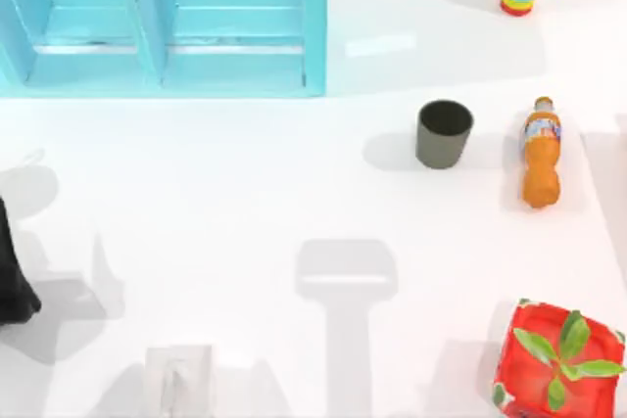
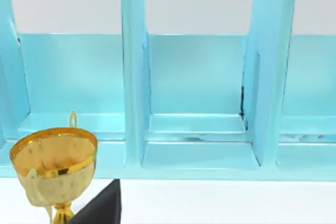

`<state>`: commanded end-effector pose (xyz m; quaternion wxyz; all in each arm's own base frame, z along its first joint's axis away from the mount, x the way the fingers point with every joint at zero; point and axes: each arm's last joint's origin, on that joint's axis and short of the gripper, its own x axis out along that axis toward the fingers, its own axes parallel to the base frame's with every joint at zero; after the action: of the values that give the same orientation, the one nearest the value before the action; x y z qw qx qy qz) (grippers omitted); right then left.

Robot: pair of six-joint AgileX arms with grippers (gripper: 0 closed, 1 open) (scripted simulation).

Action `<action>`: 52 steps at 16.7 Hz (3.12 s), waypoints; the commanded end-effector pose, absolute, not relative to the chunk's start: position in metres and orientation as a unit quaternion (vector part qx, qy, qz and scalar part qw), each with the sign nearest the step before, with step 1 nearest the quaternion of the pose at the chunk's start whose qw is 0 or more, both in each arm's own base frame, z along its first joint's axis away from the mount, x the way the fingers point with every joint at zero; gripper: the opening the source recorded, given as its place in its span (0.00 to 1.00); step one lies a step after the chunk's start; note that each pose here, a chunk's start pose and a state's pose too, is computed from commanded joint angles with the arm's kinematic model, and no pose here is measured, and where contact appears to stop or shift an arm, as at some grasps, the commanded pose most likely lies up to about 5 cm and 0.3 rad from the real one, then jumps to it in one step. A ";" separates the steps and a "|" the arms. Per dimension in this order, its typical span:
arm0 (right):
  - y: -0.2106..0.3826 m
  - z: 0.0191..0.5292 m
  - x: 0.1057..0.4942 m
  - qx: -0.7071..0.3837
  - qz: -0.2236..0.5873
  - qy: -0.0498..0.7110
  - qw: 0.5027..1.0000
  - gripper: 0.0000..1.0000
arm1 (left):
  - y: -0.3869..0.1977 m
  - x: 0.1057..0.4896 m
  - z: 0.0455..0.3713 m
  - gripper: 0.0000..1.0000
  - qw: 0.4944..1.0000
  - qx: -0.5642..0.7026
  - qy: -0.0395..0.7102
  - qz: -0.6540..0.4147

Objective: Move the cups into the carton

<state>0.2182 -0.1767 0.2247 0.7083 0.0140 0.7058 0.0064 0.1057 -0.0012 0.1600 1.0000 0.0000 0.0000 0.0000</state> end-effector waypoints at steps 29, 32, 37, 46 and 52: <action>0.088 0.257 0.442 -0.004 -0.011 0.688 0.726 1.00 | -0.001 0.106 0.160 1.00 1.000 0.000 0.000 0.000; 0.150 0.242 0.446 0.001 -0.006 0.676 0.737 1.00 | -0.001 0.106 0.160 1.00 1.000 0.000 0.000 0.000; 0.167 0.238 0.447 0.004 -0.003 0.671 0.741 1.00 | -0.001 0.106 0.160 1.00 1.000 0.000 0.000 0.000; 0.168 0.174 0.457 0.004 -0.003 0.670 0.743 1.00 | -0.001 0.106 0.160 1.00 1.000 0.000 0.000 0.000; 0.167 0.139 0.457 0.004 -0.003 0.671 0.741 1.00 | -0.001 0.106 0.160 1.00 1.000 0.000 0.000 0.000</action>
<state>0.4566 0.1670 0.1386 0.7415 0.0040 0.6710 -0.0032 0.1057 -0.0012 0.1600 1.0000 0.0000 0.0000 0.0000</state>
